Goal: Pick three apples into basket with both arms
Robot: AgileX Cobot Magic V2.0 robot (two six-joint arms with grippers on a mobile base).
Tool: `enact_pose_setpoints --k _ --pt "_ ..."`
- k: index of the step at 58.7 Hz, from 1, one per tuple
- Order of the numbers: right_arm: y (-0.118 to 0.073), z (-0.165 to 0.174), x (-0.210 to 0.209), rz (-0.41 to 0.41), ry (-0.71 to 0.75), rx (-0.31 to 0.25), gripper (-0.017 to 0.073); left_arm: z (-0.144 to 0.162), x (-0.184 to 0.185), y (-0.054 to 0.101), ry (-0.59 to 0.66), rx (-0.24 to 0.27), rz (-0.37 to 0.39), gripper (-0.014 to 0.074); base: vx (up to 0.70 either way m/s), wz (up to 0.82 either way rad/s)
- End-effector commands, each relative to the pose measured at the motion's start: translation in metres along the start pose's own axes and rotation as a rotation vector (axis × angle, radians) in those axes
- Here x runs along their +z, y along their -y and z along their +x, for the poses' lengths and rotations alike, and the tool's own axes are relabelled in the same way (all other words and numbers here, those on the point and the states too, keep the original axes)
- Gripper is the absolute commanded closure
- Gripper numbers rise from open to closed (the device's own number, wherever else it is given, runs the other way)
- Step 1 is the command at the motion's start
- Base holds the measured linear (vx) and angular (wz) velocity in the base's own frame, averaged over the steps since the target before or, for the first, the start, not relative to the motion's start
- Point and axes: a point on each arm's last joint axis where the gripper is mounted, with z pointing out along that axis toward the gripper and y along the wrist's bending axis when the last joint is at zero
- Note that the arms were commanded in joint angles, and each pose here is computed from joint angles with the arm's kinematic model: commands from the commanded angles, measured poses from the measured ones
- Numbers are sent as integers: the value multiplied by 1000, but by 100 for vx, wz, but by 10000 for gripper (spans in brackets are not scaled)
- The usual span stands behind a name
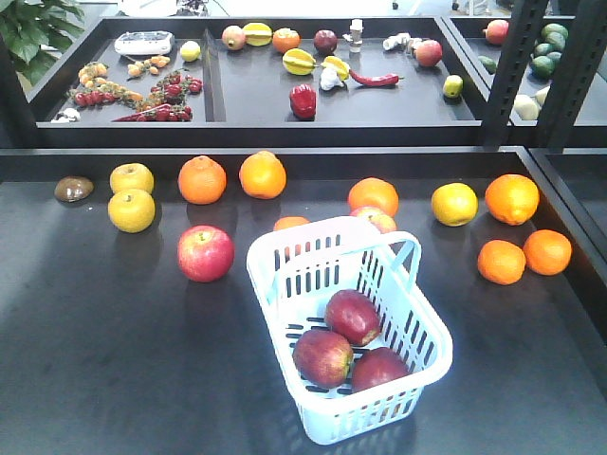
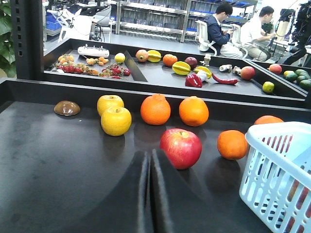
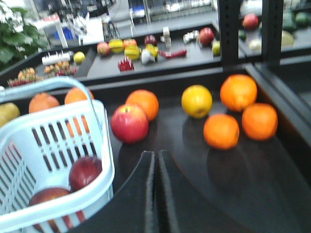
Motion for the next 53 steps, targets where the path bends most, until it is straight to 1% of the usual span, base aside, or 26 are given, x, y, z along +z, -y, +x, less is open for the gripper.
enact_pose_setpoints --k 1,8,12,17,20,29,53 --pt "0 -8 -1 -5 135 -41 568 -16 -2 3 109 -8 20 599 0 0" --pt "0 -9 -1 -5 142 -41 568 -16 -2 3 109 -8 20 599 0 0" --pt "0 -9 -1 -3 142 -62 568 -16 -2 3 109 -8 20 599 0 0" --pt "0 -9 -1 3 141 -109 568 -16 -2 3 109 -8 20 599 0 0" --pt "0 -9 -1 4 142 -120 568 -16 -2 3 109 -8 20 599 0 0" --pt "0 -10 -1 0 155 -97 568 -16 -2 3 109 -8 20 599 0 0" --pt "0 -8 -1 2 138 -93 568 -16 -2 3 109 -8 20 599 0 0"
